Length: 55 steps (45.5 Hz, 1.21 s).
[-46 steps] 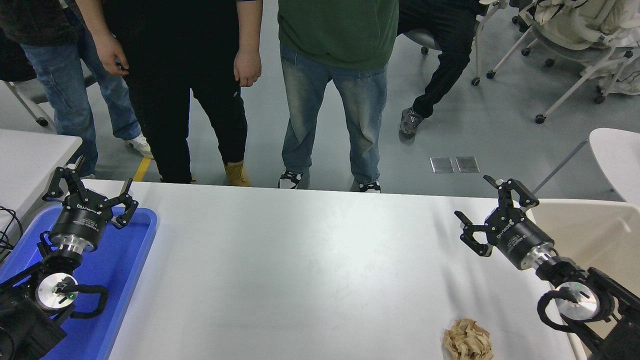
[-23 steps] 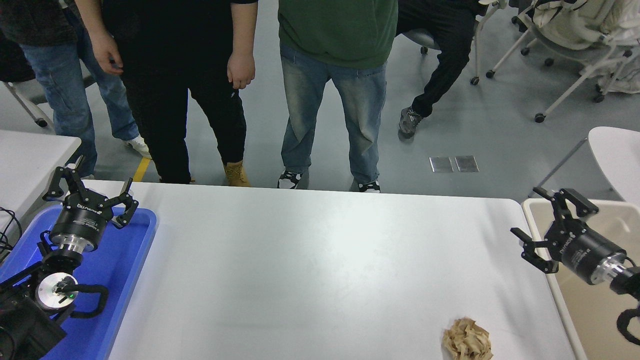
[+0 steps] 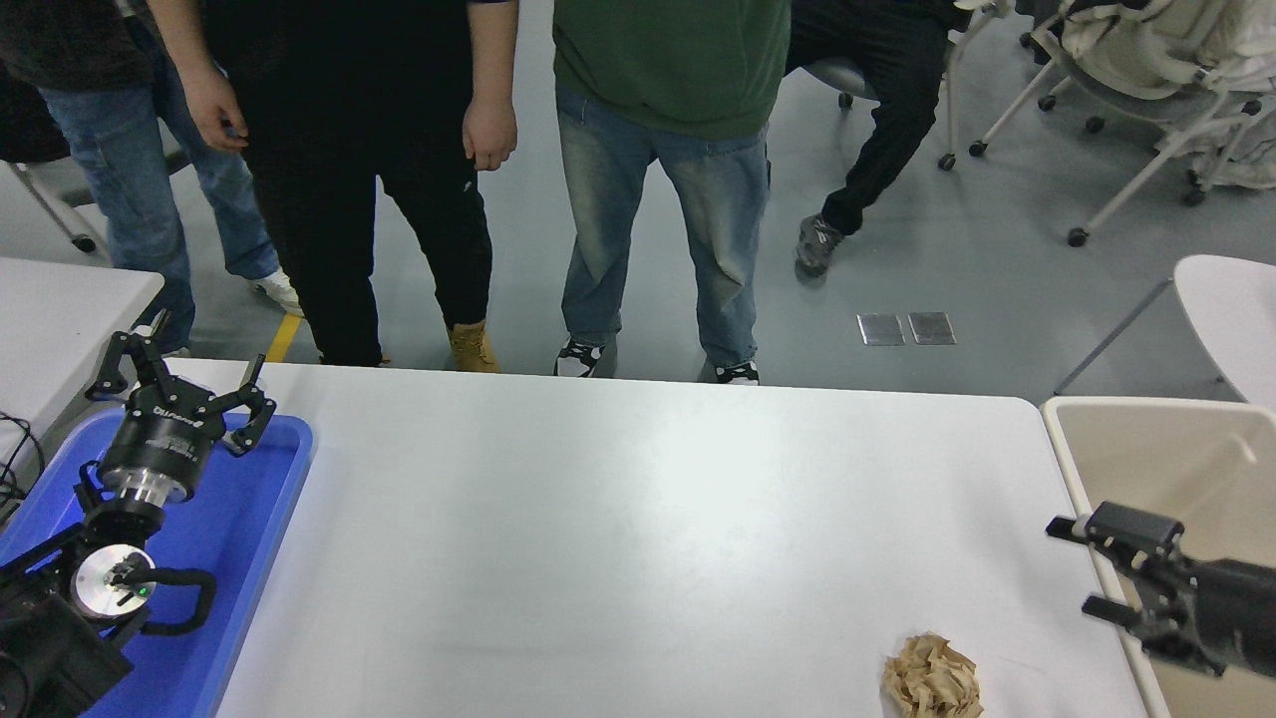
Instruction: Clean the table surface
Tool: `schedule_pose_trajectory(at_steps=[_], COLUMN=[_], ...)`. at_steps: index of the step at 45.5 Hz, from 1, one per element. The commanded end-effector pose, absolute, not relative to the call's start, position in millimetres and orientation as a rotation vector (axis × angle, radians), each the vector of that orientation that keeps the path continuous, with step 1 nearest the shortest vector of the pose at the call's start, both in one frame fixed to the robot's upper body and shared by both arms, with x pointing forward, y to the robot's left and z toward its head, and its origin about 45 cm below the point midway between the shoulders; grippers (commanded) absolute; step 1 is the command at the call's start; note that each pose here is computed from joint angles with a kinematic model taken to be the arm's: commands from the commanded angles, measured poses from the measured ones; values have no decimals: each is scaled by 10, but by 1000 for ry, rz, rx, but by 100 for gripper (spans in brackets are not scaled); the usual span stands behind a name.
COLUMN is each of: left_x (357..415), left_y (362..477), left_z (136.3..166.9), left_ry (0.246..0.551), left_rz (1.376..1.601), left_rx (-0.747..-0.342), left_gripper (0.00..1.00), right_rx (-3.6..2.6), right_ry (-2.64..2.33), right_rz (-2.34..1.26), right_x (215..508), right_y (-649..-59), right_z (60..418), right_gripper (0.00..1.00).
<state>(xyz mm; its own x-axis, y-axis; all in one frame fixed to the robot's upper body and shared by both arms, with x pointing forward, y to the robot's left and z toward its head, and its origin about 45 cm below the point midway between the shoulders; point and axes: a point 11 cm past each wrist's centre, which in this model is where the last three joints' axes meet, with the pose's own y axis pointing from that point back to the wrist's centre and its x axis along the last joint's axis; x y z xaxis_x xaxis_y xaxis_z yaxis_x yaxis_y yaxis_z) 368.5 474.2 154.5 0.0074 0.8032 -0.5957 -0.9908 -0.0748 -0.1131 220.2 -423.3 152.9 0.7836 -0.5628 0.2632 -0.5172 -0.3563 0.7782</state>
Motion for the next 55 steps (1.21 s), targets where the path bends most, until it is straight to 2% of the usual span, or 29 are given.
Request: schedule_pose_trajectory(at_steps=[1,17,33,55], left_x=[3686,3686,3685,3685], left_y=[4735,4735,4742,4743], left_z=[1542,1542,1546,1547], left_ry=[397,397,396,396], left_rz=[1544,1544,1545,1546], left_rx=[-606,-606,-606,-607], left_gripper=[100,100,100,100], right_rx=[1878,1912,1976,2001], right_ry=[-578,-535,-537,-495], right_rz=[-24,-49,-36,-60], right_x=[1919,2062,2336,2320], right_y=[-4121,-3616,-3306,-3057], right_z=[1240,1019,1052,784], right_gripper=[100,100,100,100])
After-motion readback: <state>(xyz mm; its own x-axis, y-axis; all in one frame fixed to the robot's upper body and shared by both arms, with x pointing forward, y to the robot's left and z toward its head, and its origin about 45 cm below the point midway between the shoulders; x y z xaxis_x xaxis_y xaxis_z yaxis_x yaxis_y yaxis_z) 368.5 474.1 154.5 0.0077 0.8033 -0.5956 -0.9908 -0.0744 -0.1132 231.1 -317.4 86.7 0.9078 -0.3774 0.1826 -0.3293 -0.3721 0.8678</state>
